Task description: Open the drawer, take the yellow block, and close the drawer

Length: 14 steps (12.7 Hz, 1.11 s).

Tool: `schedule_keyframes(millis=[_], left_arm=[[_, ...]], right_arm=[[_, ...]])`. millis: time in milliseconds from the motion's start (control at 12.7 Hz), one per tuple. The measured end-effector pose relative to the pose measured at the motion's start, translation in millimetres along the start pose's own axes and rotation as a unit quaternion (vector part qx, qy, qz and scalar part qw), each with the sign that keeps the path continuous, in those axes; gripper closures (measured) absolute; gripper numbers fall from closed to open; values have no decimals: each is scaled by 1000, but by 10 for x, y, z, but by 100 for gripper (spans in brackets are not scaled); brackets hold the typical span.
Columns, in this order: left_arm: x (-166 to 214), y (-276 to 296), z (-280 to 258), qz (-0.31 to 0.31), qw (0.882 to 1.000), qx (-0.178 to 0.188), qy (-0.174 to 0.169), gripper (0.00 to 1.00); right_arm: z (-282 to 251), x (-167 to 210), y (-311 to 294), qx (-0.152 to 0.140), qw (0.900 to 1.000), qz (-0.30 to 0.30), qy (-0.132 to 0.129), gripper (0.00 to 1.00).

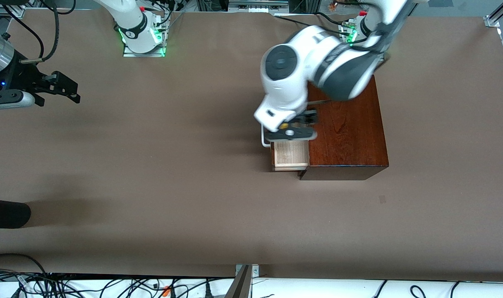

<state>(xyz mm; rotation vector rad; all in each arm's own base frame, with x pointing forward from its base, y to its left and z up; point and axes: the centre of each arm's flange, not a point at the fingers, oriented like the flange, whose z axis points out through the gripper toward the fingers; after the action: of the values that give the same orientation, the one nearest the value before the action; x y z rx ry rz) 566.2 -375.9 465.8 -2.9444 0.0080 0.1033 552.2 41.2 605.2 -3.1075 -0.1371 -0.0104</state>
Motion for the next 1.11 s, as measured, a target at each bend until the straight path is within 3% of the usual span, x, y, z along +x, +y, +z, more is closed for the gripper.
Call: schedule_keyframes(millis=[158, 553, 711, 947, 1105], left_arm=[[168, -650, -296, 24, 1000, -7, 8, 0], [426, -2425, -586, 59, 993, -102, -28, 0], [370, -2853, -665, 77, 990, -111, -26, 0], [120, -3396, -652, 53, 990, -126, -33, 0], [-23, -3489, -651, 40, 991, -124, -13, 0]], right_arm=[[7, 5, -37, 3, 1000, -3, 0, 0], [102, 12, -698, 18, 998, -59, -8, 0], [88, -25, -1042, 21, 996, -90, -6, 0], [333, -146, -1967, 23, 985, -172, -25, 0], [505, -267, -2678, 24, 972, -232, -16, 0]])
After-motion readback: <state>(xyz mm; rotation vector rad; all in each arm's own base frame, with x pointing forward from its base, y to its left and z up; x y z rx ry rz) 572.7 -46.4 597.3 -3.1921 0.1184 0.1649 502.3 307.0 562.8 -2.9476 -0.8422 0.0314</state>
